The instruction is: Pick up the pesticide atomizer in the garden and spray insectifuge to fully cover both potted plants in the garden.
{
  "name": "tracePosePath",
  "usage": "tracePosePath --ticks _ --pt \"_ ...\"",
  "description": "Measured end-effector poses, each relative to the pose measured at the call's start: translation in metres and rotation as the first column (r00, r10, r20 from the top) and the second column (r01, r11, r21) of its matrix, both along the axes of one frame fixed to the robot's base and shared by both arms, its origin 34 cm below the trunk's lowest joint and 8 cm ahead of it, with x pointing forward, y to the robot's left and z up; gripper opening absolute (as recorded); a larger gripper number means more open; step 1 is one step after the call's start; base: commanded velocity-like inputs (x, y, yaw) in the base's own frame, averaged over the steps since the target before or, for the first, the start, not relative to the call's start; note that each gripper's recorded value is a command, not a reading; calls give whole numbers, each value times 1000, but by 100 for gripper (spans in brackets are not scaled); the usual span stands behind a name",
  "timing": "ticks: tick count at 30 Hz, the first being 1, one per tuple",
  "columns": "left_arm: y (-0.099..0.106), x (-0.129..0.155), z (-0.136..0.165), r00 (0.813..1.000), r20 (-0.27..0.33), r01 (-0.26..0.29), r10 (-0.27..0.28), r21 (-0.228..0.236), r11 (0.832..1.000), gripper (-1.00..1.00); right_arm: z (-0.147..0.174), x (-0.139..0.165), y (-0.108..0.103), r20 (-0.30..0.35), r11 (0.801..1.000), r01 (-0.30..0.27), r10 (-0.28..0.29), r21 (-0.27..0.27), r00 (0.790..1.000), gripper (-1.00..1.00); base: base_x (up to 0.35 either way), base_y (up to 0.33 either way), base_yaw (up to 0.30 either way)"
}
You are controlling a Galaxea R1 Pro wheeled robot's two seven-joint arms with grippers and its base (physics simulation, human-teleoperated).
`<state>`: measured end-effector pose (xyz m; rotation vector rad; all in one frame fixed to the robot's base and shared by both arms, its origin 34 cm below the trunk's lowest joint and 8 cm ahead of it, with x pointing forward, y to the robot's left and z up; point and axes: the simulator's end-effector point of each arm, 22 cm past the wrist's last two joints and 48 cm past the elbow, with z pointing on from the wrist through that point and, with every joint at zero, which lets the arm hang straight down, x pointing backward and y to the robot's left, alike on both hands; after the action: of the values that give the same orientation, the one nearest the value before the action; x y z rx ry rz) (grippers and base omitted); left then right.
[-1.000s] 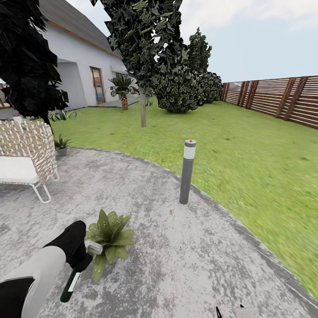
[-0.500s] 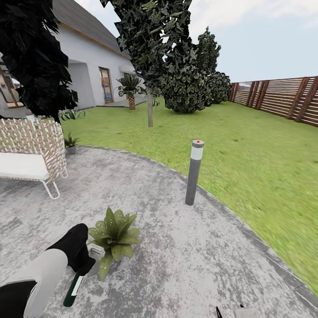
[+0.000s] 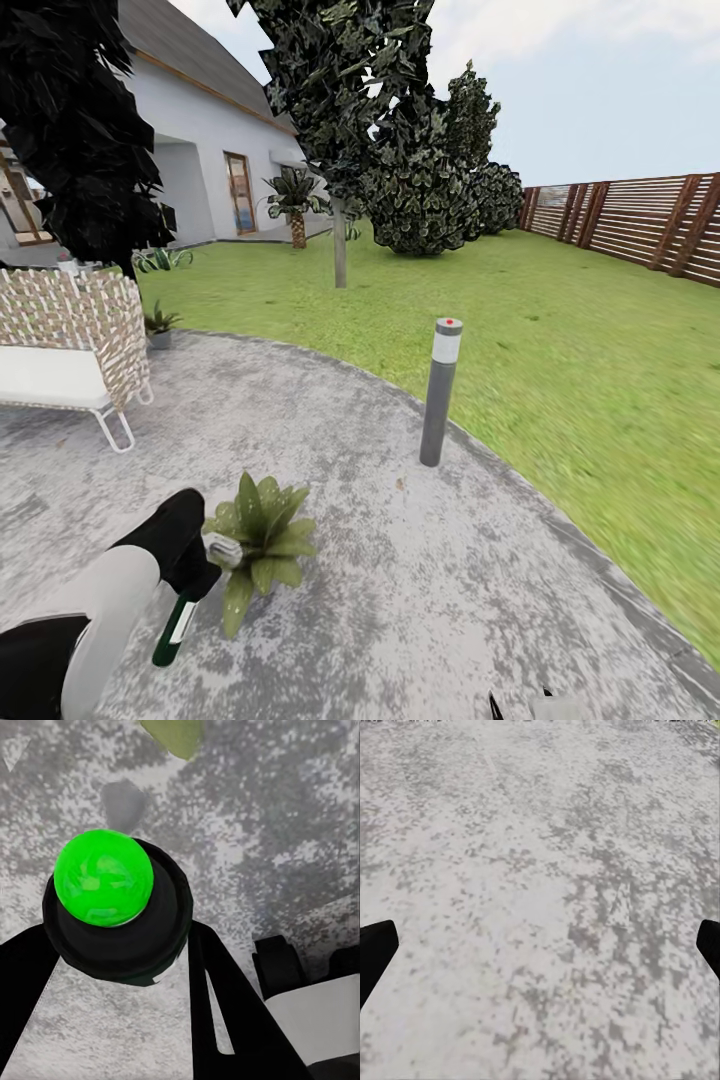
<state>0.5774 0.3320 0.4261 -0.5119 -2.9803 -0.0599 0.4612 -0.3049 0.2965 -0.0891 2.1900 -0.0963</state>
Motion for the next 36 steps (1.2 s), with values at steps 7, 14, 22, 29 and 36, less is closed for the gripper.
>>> tracePosePath --ticks 7,14,22,29,36 --pt "-2 0 0 1000 0 3 -3 -1 1000 -100 0 0 0 0 1000 0 0 0 1000 100 298 0 0" --pt "4 -2 -2 1000 -5 1 -1 7 1000 -100 0 0 0 0 1000 0 0 0 1000 100 66 0 0" --pt "28 -12 -5 1000 -20 -18 19 24 1000 -100 0 0 0 0 1000 0 0 0 1000 100 1 0 0" --pt "30 -21 -11 999 -35 -18 18 24 1000 -100 0 0 0 0 1000 0 0 0 1000 100 0 0 0" --pt "-6 -15 9 983 -104 150 -151 -21 988 -100 0 0 0 0 1000 0 0 0 1000 100 0 0 0"
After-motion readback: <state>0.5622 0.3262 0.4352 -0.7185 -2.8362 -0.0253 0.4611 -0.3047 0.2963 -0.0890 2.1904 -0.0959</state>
